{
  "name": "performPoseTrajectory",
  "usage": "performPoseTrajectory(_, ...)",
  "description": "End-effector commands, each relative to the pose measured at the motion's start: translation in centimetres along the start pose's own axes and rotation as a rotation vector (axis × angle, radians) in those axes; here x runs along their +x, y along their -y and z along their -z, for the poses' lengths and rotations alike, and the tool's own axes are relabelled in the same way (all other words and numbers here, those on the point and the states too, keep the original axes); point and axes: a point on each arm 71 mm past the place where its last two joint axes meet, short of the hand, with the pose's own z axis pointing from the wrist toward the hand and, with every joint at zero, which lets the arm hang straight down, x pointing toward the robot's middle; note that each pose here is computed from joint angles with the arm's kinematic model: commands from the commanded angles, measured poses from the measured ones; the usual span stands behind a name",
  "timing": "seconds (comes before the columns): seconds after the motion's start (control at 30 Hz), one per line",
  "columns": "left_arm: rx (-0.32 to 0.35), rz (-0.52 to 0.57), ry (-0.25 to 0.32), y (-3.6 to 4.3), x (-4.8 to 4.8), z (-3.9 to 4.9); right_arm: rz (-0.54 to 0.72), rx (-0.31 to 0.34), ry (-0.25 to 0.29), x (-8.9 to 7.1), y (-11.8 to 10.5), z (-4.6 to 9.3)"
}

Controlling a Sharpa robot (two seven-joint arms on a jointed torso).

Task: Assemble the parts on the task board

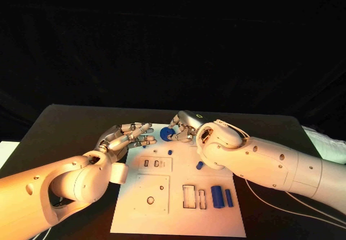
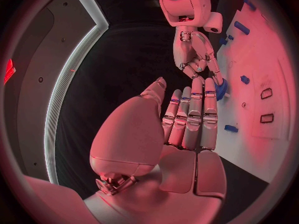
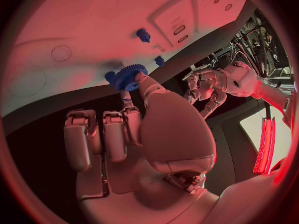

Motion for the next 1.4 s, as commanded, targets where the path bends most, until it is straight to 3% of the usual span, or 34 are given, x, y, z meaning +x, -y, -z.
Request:
performPoseTrajectory(0.03, 0.01, 0.012, -0.027, 0.12, 0.39, -0.02, 0.033, -0.008, -0.037, 0.6, 0.0, -0.2)
performPoseTrajectory(0.4, 0.01, 0.012, -0.028, 0.11, 0.41, -0.05, 0.04, 0.002, -0.039, 1.4, 0.0, -0.7)
performPoseTrajectory(1.13, 0.004, 0.01, -0.023, 0.1, 0.3, -0.01, 0.034, -0.018, -0.041, 1.7, 0.2, -0.7)
performPoseTrajectory(1.4, 0.003, 0.01, -0.022, 0.1, 0.28, 0.01, 0.028, 0.001, -0.086, 2.1, 0.6, -0.7)
